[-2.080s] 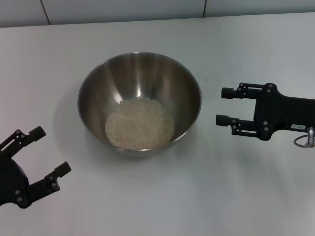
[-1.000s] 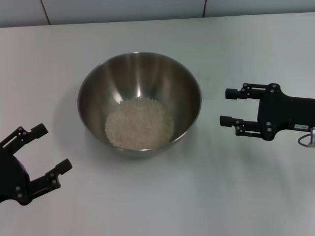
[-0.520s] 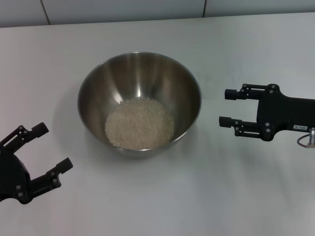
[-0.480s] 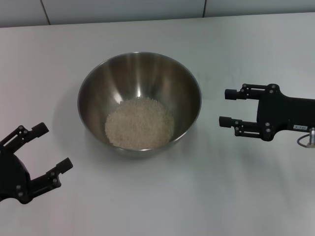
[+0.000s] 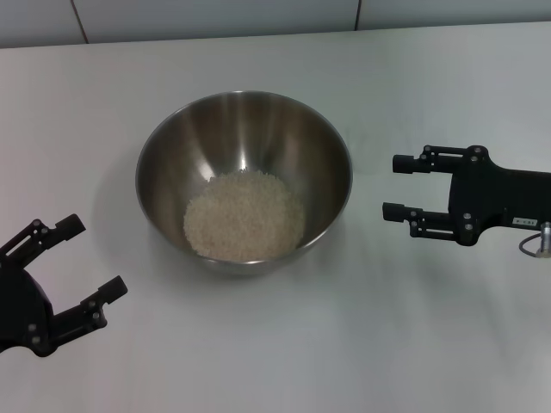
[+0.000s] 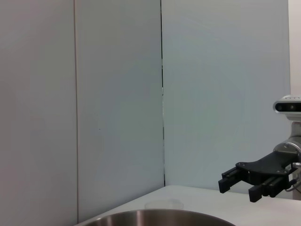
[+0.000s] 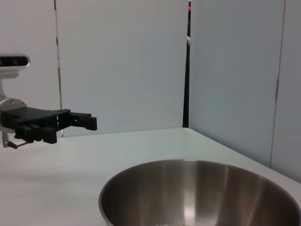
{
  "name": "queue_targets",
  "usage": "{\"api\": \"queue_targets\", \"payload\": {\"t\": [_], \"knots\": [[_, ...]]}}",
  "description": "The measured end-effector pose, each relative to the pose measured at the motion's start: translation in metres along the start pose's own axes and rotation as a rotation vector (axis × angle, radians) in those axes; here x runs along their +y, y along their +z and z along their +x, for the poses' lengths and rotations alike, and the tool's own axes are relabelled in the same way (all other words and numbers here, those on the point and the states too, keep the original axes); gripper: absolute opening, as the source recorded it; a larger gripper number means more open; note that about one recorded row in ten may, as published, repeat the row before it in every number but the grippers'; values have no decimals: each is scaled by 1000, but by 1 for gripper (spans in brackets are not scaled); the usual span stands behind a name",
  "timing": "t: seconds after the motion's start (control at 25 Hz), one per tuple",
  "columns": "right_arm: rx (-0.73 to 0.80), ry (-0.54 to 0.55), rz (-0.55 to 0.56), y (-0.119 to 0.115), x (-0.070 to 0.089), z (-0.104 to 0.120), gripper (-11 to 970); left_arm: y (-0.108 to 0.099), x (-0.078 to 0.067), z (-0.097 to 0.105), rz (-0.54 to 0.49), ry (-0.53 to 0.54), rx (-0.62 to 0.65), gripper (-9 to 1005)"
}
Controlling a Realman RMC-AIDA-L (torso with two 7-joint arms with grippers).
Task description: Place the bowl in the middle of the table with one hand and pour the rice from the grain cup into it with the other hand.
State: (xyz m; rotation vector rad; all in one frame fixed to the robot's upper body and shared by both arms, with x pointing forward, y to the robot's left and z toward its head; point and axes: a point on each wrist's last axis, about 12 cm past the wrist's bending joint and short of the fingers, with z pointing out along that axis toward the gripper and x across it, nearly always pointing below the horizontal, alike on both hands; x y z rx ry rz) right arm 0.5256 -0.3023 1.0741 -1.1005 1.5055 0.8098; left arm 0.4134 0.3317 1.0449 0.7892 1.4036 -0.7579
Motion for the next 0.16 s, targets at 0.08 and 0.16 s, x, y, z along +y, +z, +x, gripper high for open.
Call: {"api": "queue_targets", "payload": {"t": [0.08,0.16], "knots": [[1,0,-1,0,0,0,651,0,0,0,0,0,0,871],[2,0,-2,0,0,0,651,0,0,0,0,0,0,871]]}}
